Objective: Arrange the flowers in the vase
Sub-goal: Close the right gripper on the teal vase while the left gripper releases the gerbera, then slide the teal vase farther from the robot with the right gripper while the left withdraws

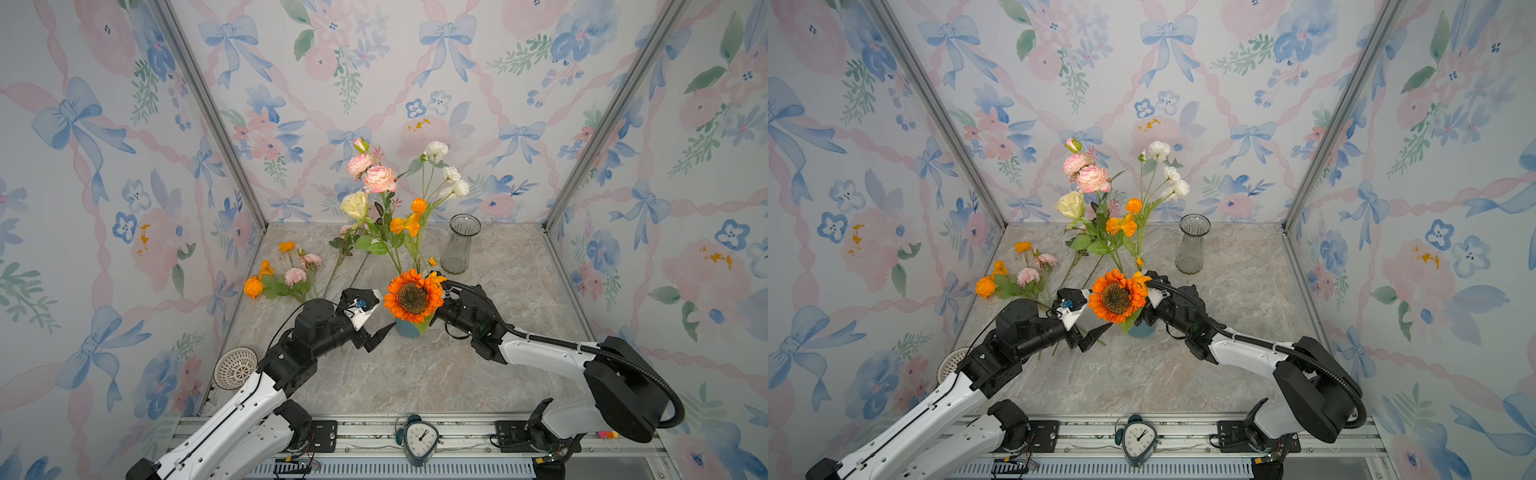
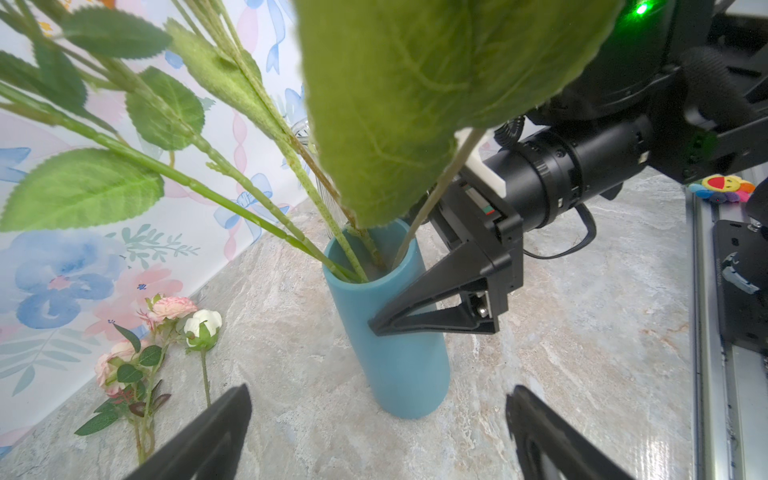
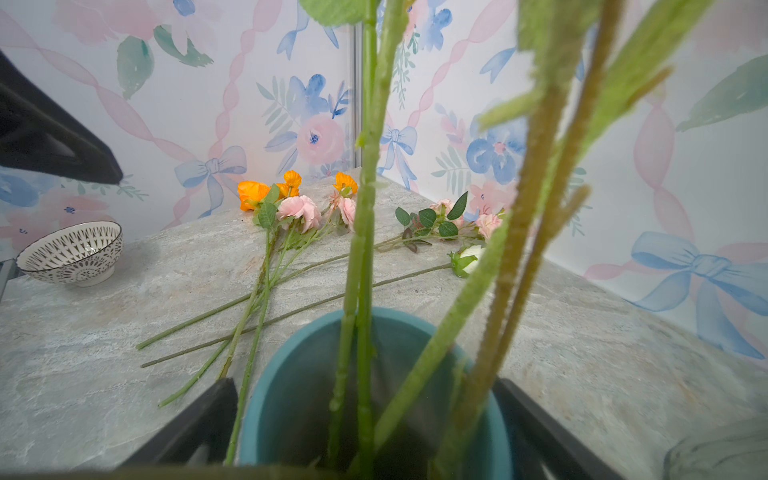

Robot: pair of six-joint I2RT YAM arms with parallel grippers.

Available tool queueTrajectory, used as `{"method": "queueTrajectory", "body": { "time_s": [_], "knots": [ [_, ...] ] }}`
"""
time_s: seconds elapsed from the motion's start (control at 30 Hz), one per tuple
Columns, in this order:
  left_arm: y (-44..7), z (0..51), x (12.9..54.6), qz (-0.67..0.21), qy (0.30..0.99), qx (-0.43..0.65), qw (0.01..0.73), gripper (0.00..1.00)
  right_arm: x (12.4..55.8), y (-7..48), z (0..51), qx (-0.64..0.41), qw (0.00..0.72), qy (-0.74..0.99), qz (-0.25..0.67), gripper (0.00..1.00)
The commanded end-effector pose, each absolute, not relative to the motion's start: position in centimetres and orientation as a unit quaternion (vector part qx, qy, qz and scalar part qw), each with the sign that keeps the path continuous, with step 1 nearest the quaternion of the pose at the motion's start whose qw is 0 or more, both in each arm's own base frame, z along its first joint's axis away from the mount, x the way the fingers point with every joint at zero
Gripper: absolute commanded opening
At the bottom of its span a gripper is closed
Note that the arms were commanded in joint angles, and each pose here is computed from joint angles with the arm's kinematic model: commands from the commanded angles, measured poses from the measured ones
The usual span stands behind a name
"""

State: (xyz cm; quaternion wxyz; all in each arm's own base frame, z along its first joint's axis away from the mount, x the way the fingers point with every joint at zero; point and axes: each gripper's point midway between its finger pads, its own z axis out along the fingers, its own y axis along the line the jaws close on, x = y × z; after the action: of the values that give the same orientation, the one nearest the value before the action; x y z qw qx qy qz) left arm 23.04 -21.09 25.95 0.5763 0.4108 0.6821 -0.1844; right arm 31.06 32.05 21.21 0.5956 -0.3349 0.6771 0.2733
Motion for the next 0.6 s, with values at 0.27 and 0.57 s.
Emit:
{"method": "queueTrajectory", "body": {
  "time_s": [0.27,0.57],
  "knots": [
    [-20.8,25.4,23.0,-0.175,0.685,0.415,0.573,0.98,32.7,32.5,22.0,-0.331,0.616,0.668,0.256,0.70],
    [-20.7,25.8,23.0,-0.175,0.682,0.414,0.578,0.98,34.9,32.4,24.6,-0.317,0.643,0.653,0.244,0.50]
  ]
}}
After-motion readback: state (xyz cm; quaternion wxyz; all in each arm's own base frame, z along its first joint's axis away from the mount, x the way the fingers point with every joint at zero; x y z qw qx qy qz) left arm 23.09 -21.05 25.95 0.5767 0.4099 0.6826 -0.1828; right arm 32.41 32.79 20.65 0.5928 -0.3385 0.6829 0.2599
